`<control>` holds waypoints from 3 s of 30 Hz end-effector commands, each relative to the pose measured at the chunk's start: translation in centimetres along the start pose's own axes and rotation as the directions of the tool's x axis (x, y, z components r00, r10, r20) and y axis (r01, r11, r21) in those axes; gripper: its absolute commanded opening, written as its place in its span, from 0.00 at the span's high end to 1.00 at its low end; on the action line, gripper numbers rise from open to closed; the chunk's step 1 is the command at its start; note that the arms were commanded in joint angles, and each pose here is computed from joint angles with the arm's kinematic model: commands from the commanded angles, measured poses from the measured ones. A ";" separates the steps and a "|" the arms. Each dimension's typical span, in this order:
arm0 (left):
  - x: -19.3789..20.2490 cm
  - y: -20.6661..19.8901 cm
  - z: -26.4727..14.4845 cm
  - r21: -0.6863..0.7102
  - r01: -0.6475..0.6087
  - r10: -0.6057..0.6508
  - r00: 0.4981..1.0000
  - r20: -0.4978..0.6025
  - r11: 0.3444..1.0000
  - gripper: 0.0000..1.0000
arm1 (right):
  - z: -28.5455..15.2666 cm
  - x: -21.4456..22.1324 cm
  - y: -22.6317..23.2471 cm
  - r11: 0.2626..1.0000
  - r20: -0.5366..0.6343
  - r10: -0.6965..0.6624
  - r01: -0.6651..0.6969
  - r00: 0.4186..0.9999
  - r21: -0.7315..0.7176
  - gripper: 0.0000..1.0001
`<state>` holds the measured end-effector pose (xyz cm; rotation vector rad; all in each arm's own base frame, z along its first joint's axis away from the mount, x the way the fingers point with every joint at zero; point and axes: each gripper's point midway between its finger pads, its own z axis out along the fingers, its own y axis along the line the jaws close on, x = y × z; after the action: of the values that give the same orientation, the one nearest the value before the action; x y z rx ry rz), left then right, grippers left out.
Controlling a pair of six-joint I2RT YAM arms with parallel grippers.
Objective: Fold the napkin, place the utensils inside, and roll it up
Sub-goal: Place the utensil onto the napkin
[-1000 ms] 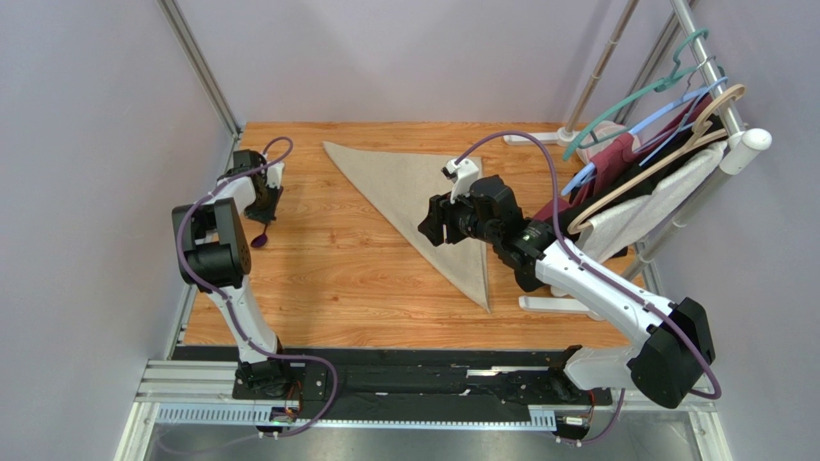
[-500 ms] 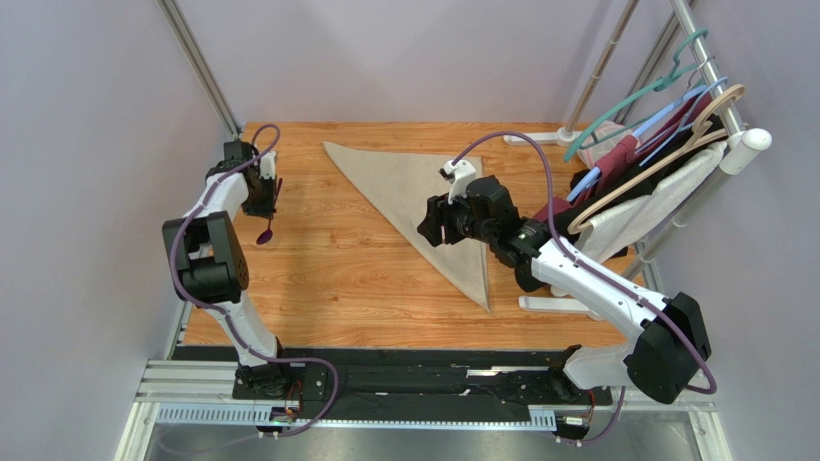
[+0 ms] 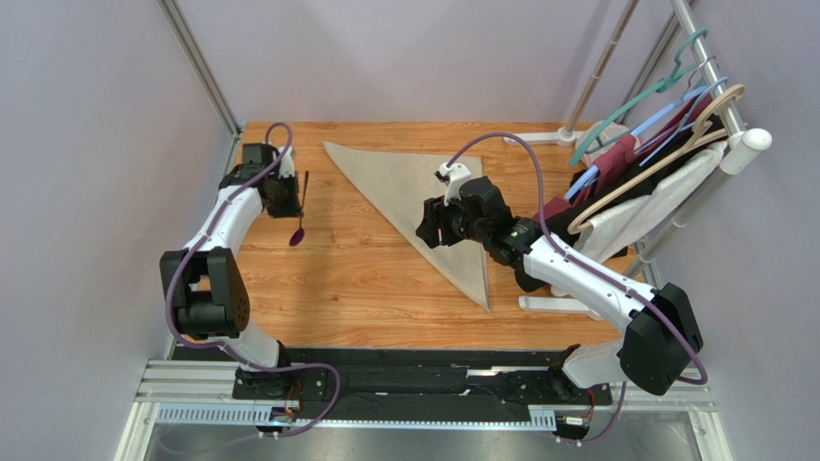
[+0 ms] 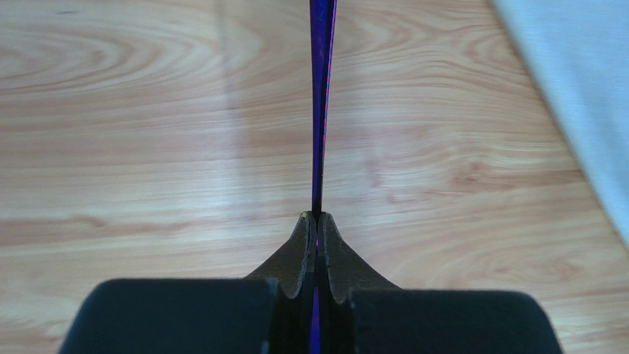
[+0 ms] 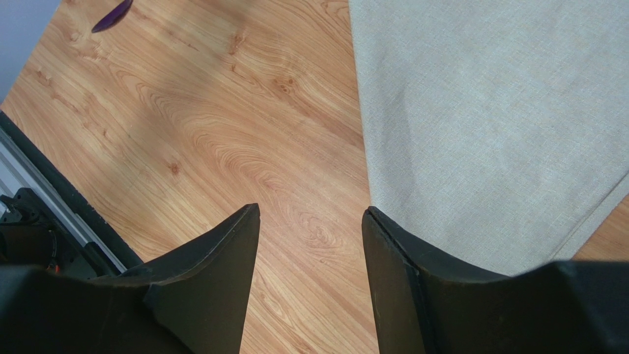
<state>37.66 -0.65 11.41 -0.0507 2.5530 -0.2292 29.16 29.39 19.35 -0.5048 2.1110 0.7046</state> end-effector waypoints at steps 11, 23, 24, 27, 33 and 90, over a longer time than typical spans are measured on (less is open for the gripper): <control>-6.3 -16.8 2.2 0.326 0.391 -0.445 0.889 0.109 0.861 1.00 | -2.7 -2.3 -0.4 0.999 0.116 0.009 -0.015 0.993 0.053 0.43; -5.7 -25.5 5.0 0.295 0.607 -0.659 0.742 0.124 0.738 1.00 | -6.6 -3.7 -1.7 0.990 0.207 -0.024 -0.006 0.978 0.142 0.41; -5.8 -25.4 5.2 0.279 0.637 -0.687 0.712 0.143 0.718 1.00 | -6.8 -3.7 -1.8 0.989 0.207 -0.027 -0.004 0.978 0.147 0.41; -5.5 -26.2 5.7 0.247 0.657 -0.699 0.693 0.176 0.713 1.00 | -7.3 -3.8 -1.8 0.989 0.219 -0.027 -0.006 0.975 0.148 0.41; -5.1 -26.7 7.0 0.159 0.693 -0.708 0.661 0.247 0.703 1.00 | -7.8 -4.0 -1.5 0.991 0.232 -0.027 -0.005 0.972 0.136 0.40; 2.7 -25.0 13.3 -0.136 0.674 -0.661 0.739 0.129 0.726 1.00 | -7.2 -3.4 -2.1 0.987 0.210 -0.030 -0.003 0.977 0.159 0.39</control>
<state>42.21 -26.79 3.07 -1.0862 2.3526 -0.2341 27.79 23.48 24.87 -0.3424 1.9564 0.5670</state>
